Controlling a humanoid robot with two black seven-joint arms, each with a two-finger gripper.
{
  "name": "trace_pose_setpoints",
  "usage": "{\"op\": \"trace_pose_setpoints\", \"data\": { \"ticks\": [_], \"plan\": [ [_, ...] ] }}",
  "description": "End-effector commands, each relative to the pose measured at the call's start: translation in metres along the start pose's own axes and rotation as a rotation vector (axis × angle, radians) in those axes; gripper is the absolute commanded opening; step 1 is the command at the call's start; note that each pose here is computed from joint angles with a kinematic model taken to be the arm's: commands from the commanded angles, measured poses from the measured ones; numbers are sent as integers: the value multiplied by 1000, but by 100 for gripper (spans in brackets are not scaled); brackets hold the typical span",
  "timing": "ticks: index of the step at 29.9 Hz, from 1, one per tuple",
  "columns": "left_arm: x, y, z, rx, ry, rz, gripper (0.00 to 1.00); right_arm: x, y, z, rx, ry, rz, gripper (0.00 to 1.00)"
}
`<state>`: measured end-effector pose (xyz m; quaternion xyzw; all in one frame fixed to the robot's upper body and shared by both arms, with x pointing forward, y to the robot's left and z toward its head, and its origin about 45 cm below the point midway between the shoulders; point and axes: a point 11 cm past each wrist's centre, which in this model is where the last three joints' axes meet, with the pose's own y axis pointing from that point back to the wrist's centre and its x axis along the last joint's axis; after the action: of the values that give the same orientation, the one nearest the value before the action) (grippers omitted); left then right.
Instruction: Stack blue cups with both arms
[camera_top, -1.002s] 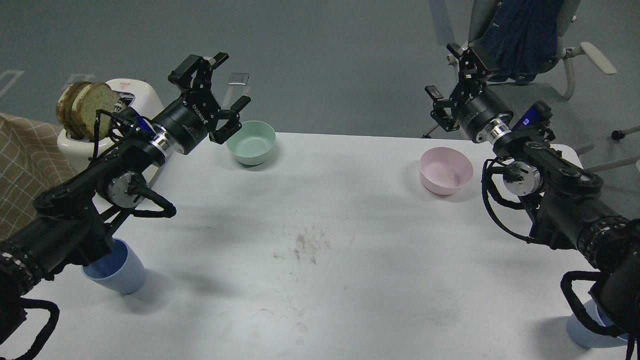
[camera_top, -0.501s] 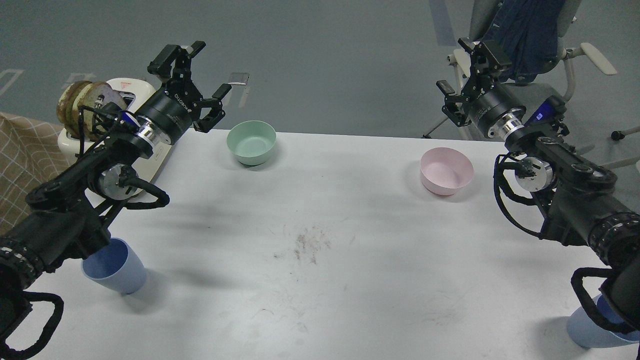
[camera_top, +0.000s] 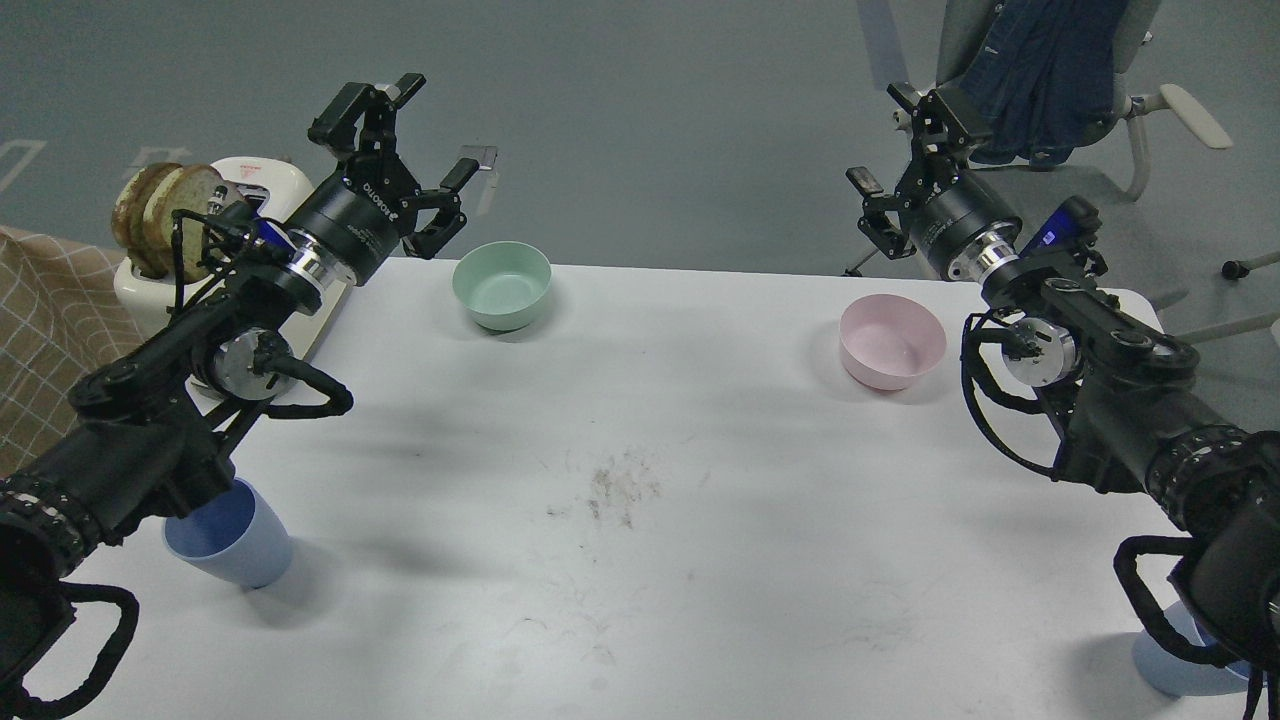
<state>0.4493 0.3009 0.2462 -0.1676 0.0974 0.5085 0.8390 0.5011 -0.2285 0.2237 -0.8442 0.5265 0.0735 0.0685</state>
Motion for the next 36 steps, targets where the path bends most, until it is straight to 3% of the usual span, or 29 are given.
{"op": "trace_pose_setpoints", "data": {
  "ticks": [1,36],
  "plan": [
    [-3,-1,3,-13,2,-9,98,0,0,0,2,-2,1,100],
    [-10,1,11,-11,-18,-48,98,-10,-7,-2,15,-20,-13,100]
  ]
}}
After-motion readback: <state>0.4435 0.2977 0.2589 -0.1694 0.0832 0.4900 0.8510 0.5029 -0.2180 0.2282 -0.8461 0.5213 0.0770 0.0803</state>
